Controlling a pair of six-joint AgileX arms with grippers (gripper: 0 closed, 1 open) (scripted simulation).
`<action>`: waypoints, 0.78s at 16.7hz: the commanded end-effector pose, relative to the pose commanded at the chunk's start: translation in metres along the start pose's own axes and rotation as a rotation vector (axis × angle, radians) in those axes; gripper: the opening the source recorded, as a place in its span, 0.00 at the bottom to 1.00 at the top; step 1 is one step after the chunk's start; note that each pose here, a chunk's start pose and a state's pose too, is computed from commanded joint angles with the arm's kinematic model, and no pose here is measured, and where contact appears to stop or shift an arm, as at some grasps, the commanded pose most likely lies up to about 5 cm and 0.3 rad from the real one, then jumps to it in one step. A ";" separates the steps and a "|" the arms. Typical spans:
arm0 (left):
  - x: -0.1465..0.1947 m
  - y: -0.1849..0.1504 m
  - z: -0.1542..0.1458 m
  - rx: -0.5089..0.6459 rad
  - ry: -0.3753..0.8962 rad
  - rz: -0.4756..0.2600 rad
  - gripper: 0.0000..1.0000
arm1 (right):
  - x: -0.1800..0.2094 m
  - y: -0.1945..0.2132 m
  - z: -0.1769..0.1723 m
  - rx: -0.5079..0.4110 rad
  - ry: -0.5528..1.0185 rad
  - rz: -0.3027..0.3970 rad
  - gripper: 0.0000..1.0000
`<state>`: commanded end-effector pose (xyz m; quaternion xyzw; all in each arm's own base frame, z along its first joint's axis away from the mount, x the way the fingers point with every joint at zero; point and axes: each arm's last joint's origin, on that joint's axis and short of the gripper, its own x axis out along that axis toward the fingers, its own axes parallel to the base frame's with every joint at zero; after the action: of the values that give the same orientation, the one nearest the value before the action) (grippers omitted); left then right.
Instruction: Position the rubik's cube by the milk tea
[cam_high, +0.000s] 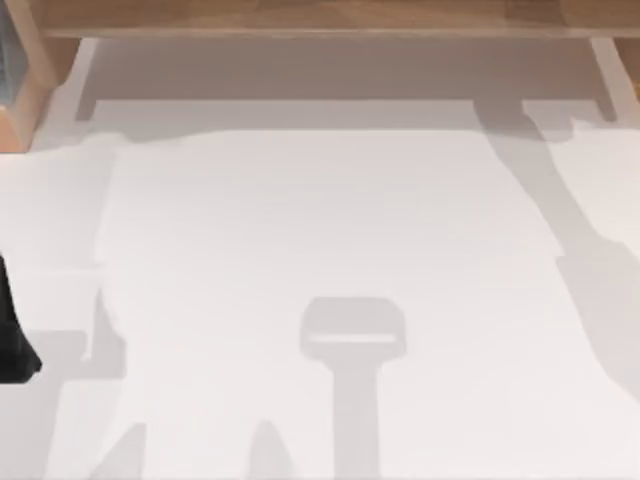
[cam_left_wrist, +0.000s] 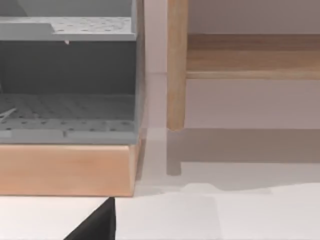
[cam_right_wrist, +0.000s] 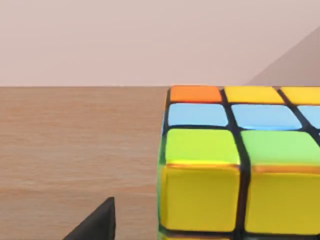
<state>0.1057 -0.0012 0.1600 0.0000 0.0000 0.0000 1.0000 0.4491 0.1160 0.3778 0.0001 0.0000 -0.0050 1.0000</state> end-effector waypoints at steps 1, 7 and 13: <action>0.000 0.000 0.000 0.000 0.000 0.000 1.00 | 0.000 0.000 0.000 0.000 0.000 0.000 1.00; 0.000 0.000 0.000 0.000 0.000 0.000 1.00 | 0.000 0.000 0.000 0.000 0.000 0.000 0.77; 0.000 0.000 0.000 0.000 0.000 0.000 1.00 | 0.000 0.000 0.000 0.000 0.000 0.000 0.32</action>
<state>0.1057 -0.0012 0.1600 0.0000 0.0000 0.0000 1.0000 0.4491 0.1160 0.3777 0.0001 0.0000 -0.0050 1.0000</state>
